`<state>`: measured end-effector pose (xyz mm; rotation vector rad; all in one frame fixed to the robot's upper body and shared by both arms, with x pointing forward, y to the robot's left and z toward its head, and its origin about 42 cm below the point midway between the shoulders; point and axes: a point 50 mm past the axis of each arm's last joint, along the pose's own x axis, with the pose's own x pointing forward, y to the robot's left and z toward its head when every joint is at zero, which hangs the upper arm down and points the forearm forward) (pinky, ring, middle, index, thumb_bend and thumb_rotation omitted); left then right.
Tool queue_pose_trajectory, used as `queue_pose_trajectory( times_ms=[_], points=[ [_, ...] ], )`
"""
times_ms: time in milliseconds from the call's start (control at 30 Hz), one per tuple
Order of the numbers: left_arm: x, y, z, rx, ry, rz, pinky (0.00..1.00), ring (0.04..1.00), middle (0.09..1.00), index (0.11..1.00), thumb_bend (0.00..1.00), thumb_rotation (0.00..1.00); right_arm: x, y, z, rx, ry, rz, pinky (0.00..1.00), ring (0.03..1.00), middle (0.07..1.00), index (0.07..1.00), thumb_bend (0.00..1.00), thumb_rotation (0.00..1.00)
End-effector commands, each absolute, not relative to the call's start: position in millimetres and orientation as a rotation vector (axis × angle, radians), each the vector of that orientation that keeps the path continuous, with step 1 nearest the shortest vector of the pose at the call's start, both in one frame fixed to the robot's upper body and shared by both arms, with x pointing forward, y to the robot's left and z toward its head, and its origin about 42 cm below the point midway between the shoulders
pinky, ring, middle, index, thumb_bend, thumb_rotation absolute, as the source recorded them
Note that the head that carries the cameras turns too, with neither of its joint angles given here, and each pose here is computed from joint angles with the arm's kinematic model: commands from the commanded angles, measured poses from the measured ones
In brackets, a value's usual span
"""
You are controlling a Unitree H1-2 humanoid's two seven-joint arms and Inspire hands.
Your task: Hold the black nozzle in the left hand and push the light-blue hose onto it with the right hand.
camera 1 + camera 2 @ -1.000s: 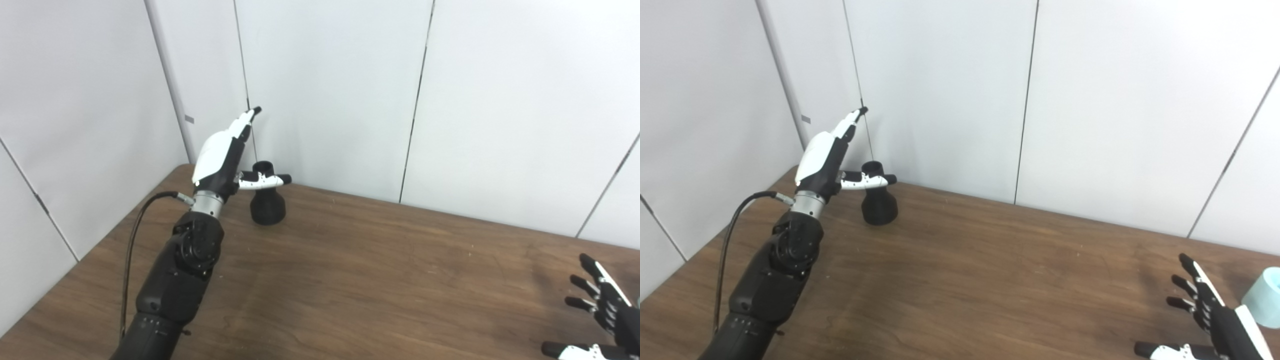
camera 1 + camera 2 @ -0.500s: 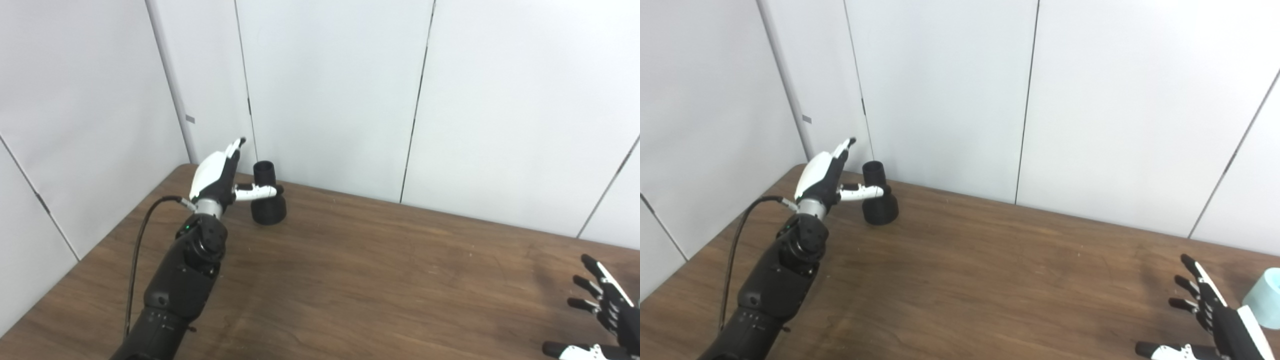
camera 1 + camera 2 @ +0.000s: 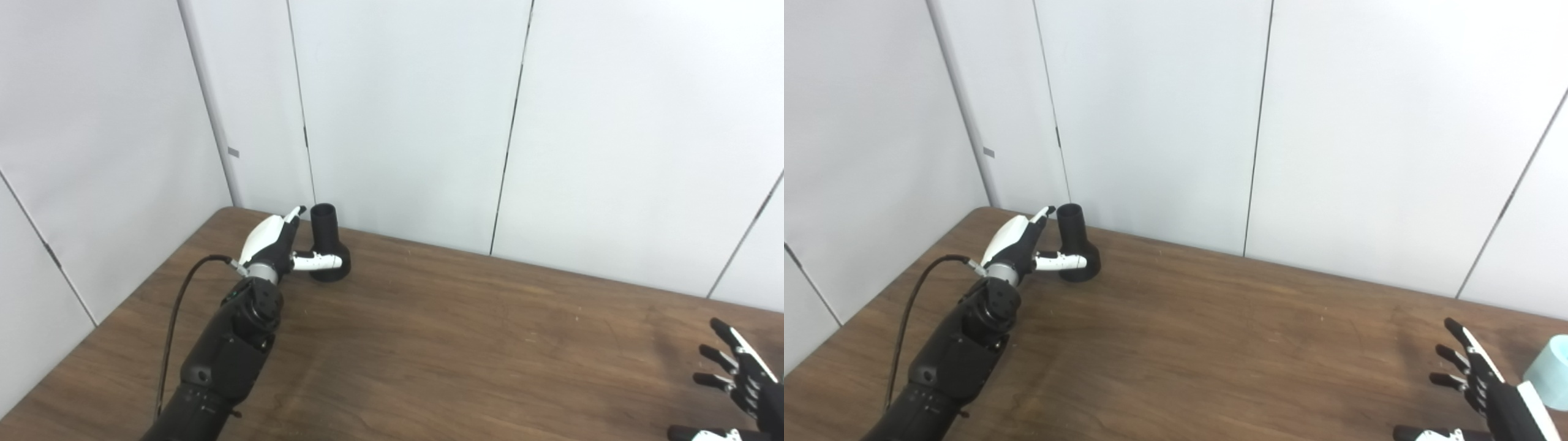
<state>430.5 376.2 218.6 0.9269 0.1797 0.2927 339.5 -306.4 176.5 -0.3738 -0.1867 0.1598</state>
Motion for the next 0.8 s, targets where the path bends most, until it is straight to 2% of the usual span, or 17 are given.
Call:
queue_pose_trajectory(
  times_ms=[0, 433, 600, 767],
  points=[
    [439, 379, 248, 0.955, 0.101, 0.320, 1.00, 1.000, 0.964, 0.923, 1.00, 0.43, 344, -310, 197, -0.385, -0.288, 0.161, 0.75, 0.925, 1.000, 0.964, 0.96, 0.22],
    [446, 383, 220, 0.980, 0.171, 0.317, 1.00, 1.000, 0.922, 0.862, 1.00, 0.38, 341, -308, 199, -0.393, -0.278, 0.154, 0.75, 0.924, 1.000, 0.965, 0.95, 0.22],
    [450, 381, 215, 0.952, 0.177, 0.313, 1.00, 0.898, 0.787, 0.861, 0.99, 0.33, 339, -309, 200, -0.392, -0.285, 0.150, 0.74, 0.909, 0.996, 0.960, 0.96, 0.23],
    [454, 379, 211, 0.946, 0.165, 0.306, 1.00, 0.884, 0.774, 0.859, 0.99, 0.32, 338, -310, 199, -0.389, -0.292, 0.143, 0.72, 0.894, 0.986, 0.959, 0.97, 0.23]
  ],
)
